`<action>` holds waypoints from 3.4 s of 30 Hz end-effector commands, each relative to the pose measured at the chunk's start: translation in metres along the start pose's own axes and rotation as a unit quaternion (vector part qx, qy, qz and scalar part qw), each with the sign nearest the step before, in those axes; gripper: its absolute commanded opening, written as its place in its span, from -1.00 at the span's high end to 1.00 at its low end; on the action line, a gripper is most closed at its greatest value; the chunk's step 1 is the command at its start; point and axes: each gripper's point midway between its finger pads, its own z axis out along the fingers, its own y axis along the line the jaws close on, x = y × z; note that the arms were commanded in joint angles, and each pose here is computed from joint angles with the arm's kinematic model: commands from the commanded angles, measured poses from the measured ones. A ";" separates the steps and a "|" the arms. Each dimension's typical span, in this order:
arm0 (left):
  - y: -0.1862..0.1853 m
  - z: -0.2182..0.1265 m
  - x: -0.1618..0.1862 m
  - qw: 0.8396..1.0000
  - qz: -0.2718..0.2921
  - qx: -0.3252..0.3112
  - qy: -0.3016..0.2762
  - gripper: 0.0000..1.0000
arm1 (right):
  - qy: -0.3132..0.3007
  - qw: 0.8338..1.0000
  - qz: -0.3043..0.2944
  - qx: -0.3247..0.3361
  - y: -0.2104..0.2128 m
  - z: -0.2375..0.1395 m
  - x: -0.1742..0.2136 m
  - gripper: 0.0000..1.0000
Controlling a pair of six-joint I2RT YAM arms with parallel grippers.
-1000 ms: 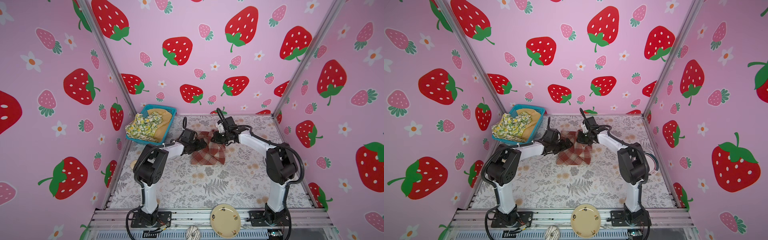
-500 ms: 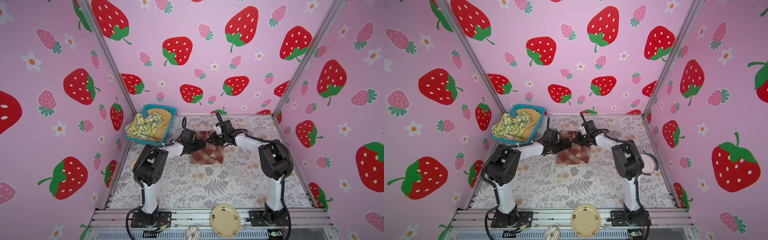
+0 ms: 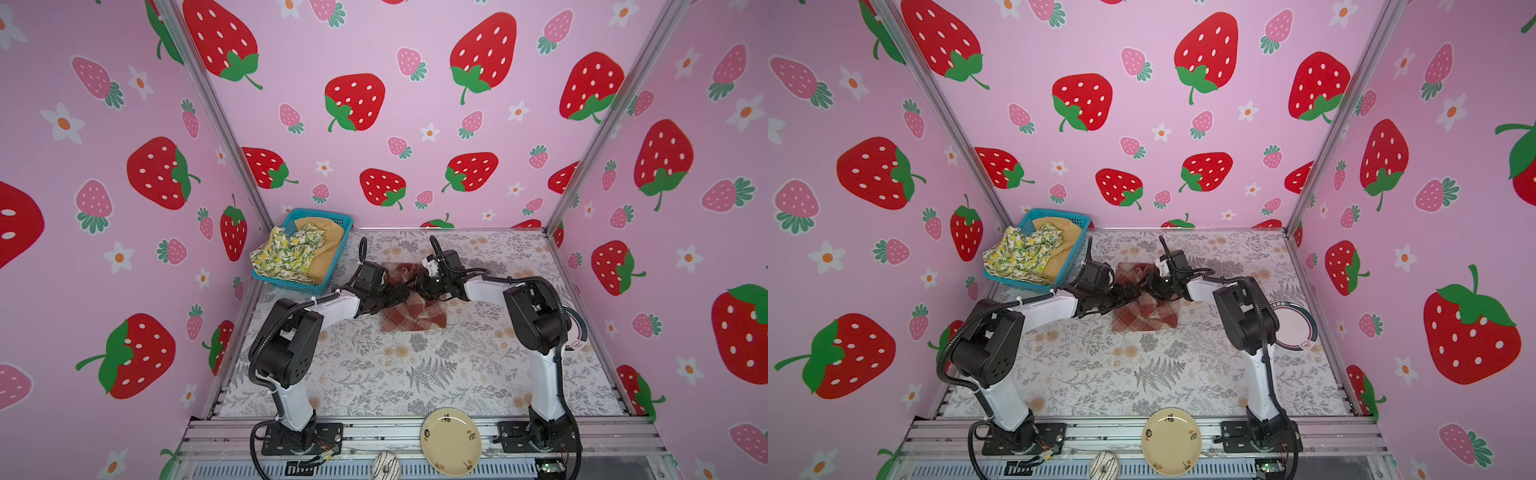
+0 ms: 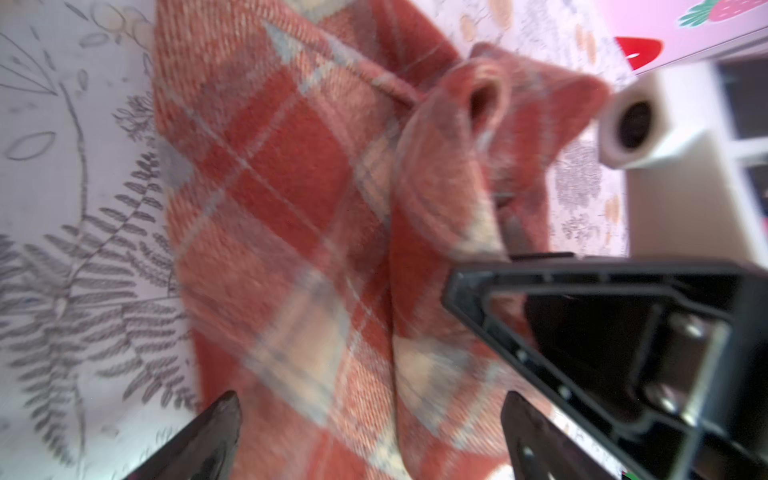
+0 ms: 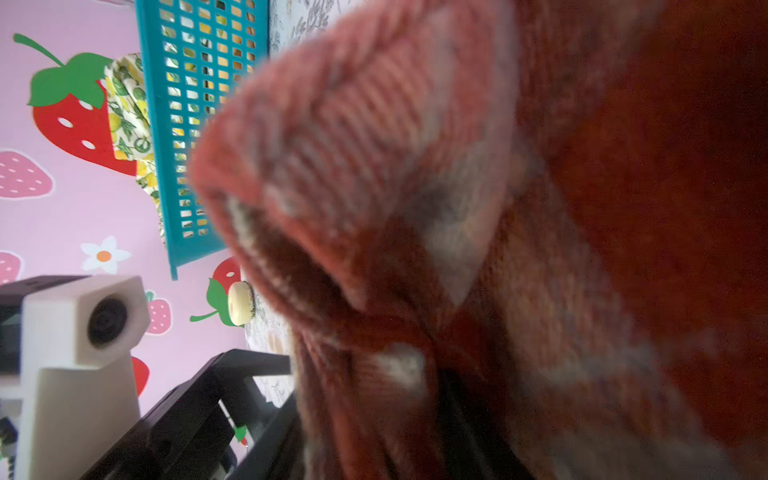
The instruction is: Fold and stack the skirts
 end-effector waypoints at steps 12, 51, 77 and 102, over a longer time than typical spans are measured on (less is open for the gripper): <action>-0.015 -0.068 -0.014 0.998 0.013 0.007 -0.060 -0.98 | -0.042 0.989 0.016 -0.144 0.080 -0.024 -0.017 -0.99; -0.048 0.025 0.030 0.999 -0.019 0.033 0.017 -0.97 | -0.046 0.998 0.004 -0.035 -0.032 -0.023 -0.124 -0.99; 0.048 0.042 -0.006 0.996 -0.064 -0.044 0.038 -0.97 | -0.140 0.990 0.034 -0.005 -0.076 -0.074 0.016 -0.99; -0.041 -0.047 -0.063 0.997 -0.037 0.069 -0.026 -1.00 | -0.185 0.969 -0.165 -0.001 0.051 -0.108 0.009 -0.99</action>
